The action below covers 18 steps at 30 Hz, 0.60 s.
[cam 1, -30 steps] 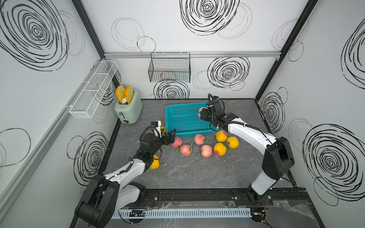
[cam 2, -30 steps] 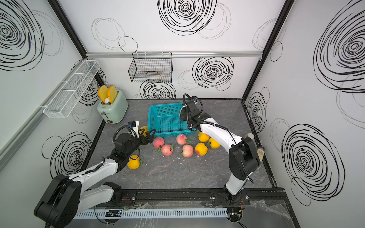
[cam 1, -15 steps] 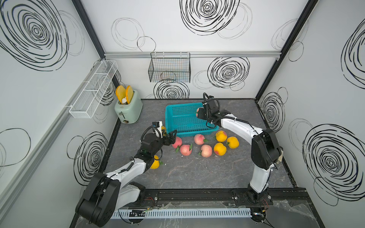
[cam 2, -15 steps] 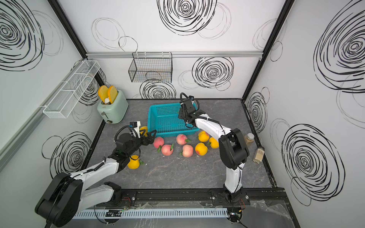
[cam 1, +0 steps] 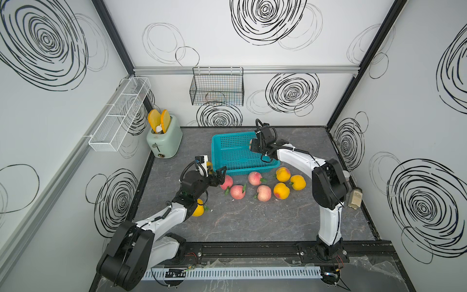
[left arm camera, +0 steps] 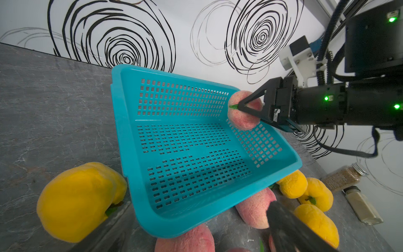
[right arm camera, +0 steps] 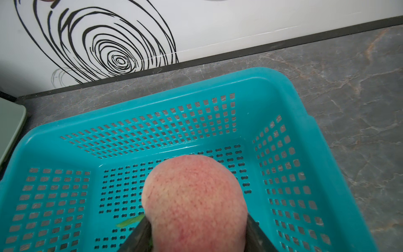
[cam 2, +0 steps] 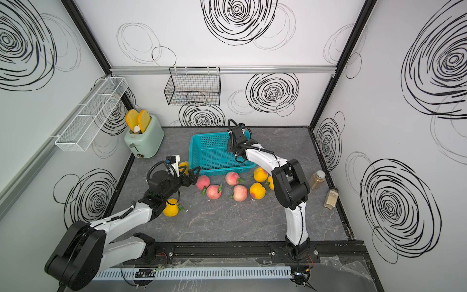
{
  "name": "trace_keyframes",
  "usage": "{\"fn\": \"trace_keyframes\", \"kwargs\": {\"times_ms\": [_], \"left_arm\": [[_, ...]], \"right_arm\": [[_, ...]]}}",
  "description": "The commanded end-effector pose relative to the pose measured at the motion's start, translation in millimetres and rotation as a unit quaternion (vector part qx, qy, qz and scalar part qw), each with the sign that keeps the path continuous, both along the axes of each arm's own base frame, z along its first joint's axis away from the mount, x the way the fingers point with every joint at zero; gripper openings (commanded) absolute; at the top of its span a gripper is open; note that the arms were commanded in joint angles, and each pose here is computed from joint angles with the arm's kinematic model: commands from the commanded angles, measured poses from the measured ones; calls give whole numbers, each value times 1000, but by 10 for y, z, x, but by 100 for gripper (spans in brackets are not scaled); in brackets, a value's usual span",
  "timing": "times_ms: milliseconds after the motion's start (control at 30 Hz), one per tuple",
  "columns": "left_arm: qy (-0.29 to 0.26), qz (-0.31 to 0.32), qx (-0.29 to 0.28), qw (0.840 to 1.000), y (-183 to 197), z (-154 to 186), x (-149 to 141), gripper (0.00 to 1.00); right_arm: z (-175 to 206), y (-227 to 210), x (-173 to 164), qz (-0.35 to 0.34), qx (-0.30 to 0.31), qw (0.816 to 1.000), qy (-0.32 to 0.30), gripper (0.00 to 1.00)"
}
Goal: Put the peaches into the basket
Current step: Place the peach in the basket.
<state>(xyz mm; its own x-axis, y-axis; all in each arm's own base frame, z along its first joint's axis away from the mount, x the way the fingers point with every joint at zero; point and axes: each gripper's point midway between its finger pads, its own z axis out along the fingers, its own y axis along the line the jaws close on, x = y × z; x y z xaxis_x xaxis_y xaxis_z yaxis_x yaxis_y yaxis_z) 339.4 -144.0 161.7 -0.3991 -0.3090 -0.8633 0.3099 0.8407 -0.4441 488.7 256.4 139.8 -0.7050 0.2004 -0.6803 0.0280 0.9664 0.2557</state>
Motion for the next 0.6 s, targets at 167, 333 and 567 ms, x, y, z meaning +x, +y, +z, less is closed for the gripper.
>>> {"fn": "trace_keyframes", "kwargs": {"times_ms": [167,333,567], "left_arm": [[-36,11,-8,999,32,177,-8,98],[-35,9,-9,999,24,171,-4,98],[-33,7,-10,999,14,158,0,98]], "right_arm": [[-273,-90,268,-13,-30,999,6,57],[-450,-134,346,-15,-53,998,10,60],[-575,-114,377,-5,-54,998,18,65]]}}
